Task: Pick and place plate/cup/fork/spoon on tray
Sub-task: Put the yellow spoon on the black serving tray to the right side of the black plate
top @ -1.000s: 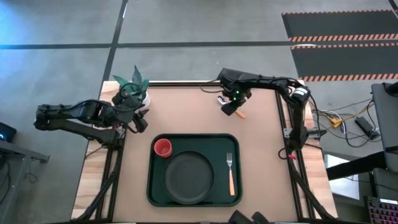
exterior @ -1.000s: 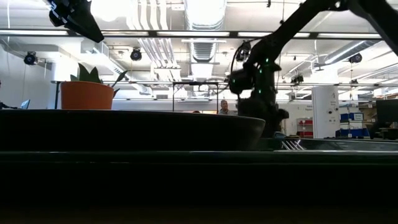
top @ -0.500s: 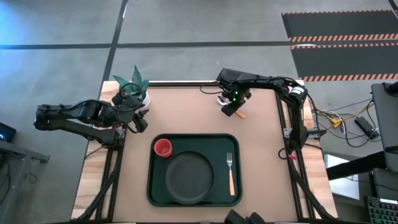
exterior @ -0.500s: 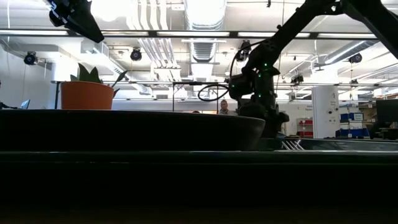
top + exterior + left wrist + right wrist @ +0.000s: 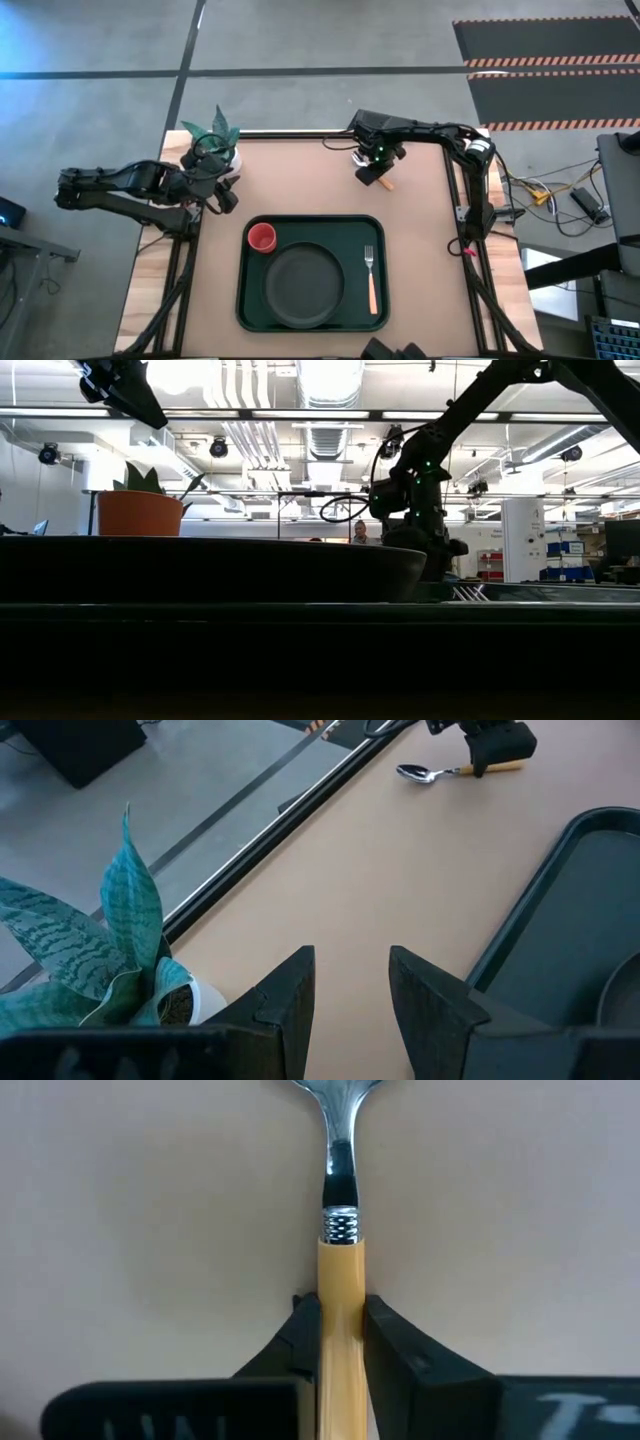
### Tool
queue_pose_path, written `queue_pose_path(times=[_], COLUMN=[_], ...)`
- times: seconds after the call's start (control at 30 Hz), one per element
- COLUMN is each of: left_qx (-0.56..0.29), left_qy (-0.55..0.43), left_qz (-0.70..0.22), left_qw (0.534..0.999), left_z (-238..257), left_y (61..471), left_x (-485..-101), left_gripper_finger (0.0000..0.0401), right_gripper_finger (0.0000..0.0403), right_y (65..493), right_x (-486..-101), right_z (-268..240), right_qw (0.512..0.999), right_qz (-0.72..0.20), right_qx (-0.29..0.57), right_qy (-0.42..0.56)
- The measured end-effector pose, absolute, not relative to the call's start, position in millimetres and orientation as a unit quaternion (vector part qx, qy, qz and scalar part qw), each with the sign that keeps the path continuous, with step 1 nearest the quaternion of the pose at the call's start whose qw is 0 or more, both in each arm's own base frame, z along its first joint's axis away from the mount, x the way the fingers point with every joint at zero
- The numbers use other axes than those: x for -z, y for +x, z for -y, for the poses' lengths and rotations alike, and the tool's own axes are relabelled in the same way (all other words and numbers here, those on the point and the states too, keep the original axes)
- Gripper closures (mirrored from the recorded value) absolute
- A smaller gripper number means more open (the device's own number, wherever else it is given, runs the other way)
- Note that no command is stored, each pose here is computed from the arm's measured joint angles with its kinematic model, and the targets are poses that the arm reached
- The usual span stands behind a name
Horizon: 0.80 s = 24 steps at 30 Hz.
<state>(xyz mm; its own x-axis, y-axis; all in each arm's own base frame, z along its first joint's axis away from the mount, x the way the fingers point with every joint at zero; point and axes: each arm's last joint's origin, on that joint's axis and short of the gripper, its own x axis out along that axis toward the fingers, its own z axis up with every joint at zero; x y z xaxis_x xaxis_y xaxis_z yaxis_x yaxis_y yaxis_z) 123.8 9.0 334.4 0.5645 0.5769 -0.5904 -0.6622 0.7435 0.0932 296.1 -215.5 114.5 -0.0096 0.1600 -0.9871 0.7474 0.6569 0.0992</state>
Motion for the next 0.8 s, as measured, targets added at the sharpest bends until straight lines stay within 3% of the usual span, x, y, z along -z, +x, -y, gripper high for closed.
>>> queue_pose_path(times=[0.27, 0.43, 0.67, 0.8], left_qx=[-0.351, -0.350, -0.343, -0.343], left_qy=[-0.069, -0.064, -0.043, -0.037], left_qz=[-0.308, -0.310, -0.318, -0.319], left_qw=[0.882, 0.882, 0.883, 0.883], left_z=[-9, -9, -9, -9], left_y=[124, 124, 124, 124], left_x=[-334, -334, -334, -334], left_gripper_finger=[0.0289, 0.0289, 0.0289, 0.0289], right_gripper_finger=[0.0370, 0.0370, 0.0370, 0.0370], right_y=[291, 281, 266, 266], right_x=[-161, -226, -294, -314], right_z=[205, 189, 134, 89], right_qw=[0.638, 0.688, 0.725, 0.731], right_qz=[-0.628, -0.559, -0.470, -0.440], right_qx=[0.272, 0.296, 0.315, 0.305], right_qy=[0.354, 0.355, 0.392, 0.423])
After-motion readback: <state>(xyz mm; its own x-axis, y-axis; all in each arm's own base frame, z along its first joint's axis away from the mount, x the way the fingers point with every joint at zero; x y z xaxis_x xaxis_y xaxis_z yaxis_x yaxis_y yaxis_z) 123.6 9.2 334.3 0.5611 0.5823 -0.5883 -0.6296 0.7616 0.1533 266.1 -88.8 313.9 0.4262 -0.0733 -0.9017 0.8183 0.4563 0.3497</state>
